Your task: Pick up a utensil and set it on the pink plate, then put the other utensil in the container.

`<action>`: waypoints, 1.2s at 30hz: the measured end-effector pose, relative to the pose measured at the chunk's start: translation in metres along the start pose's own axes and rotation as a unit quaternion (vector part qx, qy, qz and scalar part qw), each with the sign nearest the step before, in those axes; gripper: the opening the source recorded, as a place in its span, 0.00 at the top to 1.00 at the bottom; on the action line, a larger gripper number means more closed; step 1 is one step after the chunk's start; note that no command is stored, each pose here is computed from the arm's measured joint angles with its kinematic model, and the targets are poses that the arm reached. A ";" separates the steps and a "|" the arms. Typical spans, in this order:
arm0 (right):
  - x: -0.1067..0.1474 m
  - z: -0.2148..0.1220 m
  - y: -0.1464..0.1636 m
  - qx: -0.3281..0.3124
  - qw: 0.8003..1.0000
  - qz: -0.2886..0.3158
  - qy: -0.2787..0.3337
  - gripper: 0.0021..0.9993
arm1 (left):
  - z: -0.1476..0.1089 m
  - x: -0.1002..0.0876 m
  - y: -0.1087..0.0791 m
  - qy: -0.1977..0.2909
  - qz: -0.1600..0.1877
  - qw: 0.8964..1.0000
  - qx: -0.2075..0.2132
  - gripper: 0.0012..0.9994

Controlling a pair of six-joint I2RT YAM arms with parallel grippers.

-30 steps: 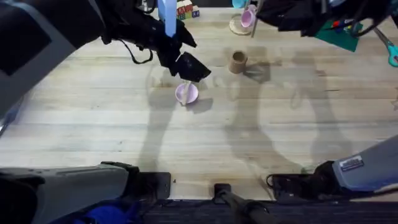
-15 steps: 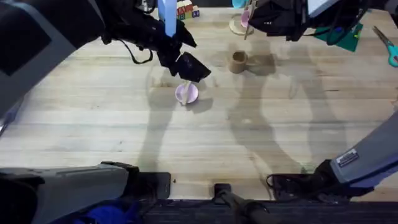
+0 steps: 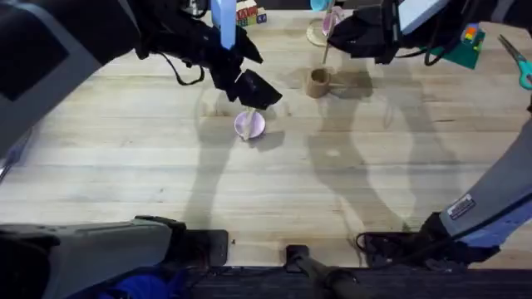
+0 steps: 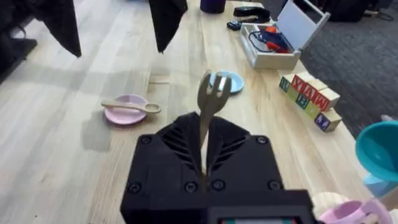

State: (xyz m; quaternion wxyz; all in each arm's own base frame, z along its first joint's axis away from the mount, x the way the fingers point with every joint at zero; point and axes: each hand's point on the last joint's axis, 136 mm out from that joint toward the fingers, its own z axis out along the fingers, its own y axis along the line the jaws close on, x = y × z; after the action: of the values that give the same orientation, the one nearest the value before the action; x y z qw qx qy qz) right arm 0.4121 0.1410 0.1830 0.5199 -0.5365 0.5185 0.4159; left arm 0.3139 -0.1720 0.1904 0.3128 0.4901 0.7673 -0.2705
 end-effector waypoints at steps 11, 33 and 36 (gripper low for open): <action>0.017 0.002 -0.002 -0.002 1.000 0.014 0.000 0.97 | 0.000 0.000 0.000 0.000 0.000 1.000 0.000 0.01; 0.024 0.003 -0.002 -0.002 1.000 0.018 0.006 0.97 | 0.000 0.000 0.000 0.000 0.000 1.000 0.000 0.01; 0.037 0.004 -0.002 -0.004 0.999 0.035 0.006 0.97 | 0.000 0.000 0.000 0.000 0.000 1.000 0.000 0.01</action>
State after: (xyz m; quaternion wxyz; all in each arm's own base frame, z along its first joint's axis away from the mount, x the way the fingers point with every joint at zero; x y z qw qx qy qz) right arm 0.4189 0.1403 0.1465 0.4999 -0.5226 0.5383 0.4327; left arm 0.3138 -0.1720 0.1904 0.3126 0.4900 0.7674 -0.2706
